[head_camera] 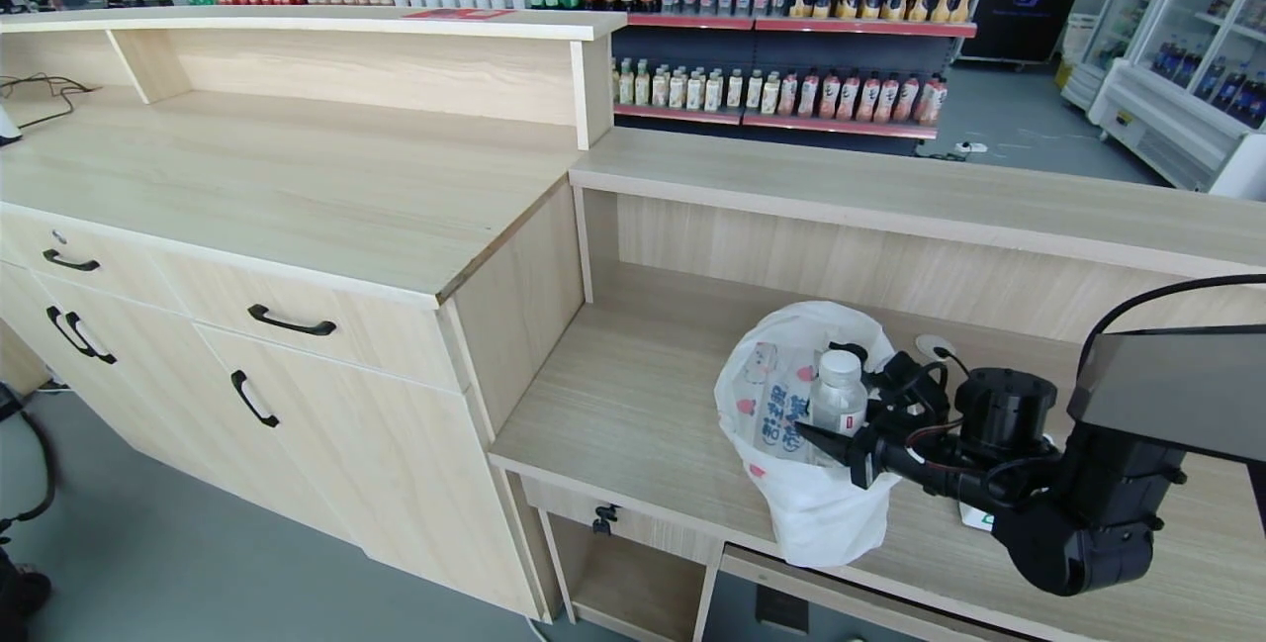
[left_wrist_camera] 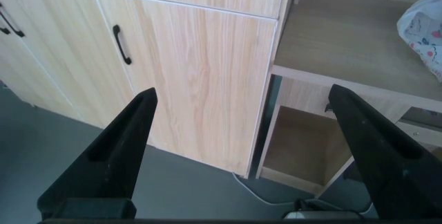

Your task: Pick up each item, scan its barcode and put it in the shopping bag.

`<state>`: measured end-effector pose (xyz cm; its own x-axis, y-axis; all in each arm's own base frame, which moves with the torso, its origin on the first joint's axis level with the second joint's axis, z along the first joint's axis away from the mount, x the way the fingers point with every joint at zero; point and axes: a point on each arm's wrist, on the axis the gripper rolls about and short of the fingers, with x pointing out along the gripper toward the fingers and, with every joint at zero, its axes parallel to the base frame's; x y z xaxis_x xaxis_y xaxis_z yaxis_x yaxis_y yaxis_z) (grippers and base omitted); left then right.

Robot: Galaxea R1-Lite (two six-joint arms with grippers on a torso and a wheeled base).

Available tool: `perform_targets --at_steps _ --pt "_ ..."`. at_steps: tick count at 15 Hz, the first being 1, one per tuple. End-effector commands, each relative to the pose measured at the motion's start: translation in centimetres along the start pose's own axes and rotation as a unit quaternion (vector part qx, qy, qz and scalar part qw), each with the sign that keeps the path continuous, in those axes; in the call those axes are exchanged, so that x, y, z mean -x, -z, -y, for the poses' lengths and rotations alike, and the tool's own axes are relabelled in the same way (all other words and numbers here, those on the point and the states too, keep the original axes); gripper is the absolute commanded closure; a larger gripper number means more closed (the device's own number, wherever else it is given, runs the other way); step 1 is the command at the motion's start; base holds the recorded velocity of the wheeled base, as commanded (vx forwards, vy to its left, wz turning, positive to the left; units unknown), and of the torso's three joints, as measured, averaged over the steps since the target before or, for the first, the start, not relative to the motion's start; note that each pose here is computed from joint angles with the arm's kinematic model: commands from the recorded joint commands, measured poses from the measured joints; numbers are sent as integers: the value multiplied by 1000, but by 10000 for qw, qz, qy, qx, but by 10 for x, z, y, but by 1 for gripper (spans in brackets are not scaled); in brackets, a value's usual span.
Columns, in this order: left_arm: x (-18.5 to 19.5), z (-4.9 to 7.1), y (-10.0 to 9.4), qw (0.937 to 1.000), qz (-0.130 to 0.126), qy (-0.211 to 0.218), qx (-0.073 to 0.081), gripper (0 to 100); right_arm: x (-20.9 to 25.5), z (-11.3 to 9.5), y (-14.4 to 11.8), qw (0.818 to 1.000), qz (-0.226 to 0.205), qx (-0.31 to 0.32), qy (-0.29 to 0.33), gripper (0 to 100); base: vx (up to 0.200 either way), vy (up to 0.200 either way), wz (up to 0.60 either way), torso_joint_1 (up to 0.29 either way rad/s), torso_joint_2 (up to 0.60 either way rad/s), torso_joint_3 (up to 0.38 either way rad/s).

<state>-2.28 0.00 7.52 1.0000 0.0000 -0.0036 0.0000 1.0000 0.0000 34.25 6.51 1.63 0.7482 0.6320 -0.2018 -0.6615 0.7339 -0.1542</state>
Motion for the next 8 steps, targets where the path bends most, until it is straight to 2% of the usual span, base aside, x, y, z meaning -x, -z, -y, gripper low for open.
perform_targets --at_steps 1,3,4,8 --pt "0 0 0 10000 3 0 0 0 1 0 3 10000 -46 -19 3 100 0 0 0 0 0 0" --pt "0 0 0 10000 3 0 0 0 2 2 6 9999 -110 35 30 100 0 0 0 0 0 0" --pt "0 0 0 10000 3 0 0 0 2 2 6 9999 -129 24 24 0 0 0 0 0 0 0" --pt "0 0 0 10000 3 0 0 0 5 4 -13 9999 87 92 -63 0 0 0 0 0 0 0"
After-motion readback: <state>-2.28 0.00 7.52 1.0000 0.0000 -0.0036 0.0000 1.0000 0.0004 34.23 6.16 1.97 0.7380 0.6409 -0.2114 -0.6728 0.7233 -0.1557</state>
